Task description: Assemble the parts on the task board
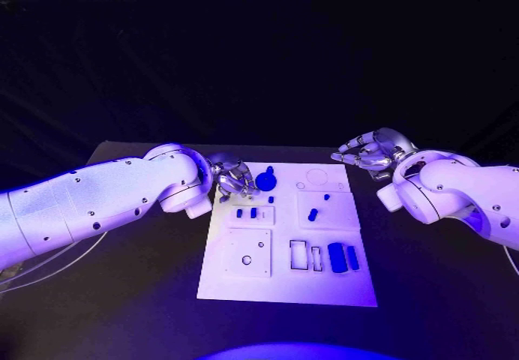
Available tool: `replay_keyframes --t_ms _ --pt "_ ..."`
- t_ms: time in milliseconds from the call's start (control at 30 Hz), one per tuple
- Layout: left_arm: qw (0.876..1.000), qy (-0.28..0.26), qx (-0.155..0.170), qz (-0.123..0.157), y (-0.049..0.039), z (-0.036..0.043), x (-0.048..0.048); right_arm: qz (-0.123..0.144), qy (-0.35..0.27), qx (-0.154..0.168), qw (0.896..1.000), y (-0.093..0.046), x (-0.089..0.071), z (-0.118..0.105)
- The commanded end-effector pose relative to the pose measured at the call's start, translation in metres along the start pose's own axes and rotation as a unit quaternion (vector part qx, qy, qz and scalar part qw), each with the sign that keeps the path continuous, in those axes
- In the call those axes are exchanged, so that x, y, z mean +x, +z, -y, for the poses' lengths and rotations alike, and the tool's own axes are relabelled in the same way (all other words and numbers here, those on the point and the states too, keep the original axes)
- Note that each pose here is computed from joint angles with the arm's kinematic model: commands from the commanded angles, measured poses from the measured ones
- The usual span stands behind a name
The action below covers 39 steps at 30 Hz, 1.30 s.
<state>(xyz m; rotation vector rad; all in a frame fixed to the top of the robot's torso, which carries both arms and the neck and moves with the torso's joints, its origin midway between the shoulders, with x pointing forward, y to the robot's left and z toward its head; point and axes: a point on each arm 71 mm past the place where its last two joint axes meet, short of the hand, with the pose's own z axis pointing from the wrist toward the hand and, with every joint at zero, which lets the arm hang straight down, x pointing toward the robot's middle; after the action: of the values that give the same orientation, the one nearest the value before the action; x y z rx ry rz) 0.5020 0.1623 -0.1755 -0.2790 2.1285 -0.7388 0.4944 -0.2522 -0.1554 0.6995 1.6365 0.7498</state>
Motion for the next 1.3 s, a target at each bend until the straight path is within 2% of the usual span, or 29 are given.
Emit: replay_keyframes --t_ms 33,133,233,433,567,700,900,1300 --pt "0.993 0.042 0.096 0.062 0.0034 0.02 -0.003 0.001 0.002 -0.025 1.0 0.001 0.0 -0.002" --pt "0.983 0.097 0.135 0.077 0.0082 0.0302 0.0036 0.007 0.003 -0.032 0.999 0.001 -0.001 -0.002" --pt "0.972 0.151 0.161 0.08 0.0139 0.0367 0.0118 0.015 0.005 -0.04 0.999 0.002 -0.002 -0.003" --pt "0.954 0.225 0.18 0.08 0.0261 0.042 0.0238 0.034 0.012 -0.056 0.998 0.002 -0.005 -0.004" --pt "0.946 0.257 0.182 0.084 0.034 0.0431 0.0275 0.041 0.017 -0.062 0.997 0.002 -0.006 -0.004" --pt "0.942 0.273 0.178 0.081 0.0383 0.0435 0.0295 0.043 0.02 -0.065 0.997 0.002 -0.007 -0.005" --pt "0.938 0.302 0.158 0.07 0.0454 0.0429 0.0323 0.045 0.026 -0.07 0.996 0.002 -0.007 -0.005" --pt "0.936 0.323 0.137 0.038 0.0513 0.0404 0.0363 0.048 0.031 -0.074 0.996 0.003 -0.007 -0.006"
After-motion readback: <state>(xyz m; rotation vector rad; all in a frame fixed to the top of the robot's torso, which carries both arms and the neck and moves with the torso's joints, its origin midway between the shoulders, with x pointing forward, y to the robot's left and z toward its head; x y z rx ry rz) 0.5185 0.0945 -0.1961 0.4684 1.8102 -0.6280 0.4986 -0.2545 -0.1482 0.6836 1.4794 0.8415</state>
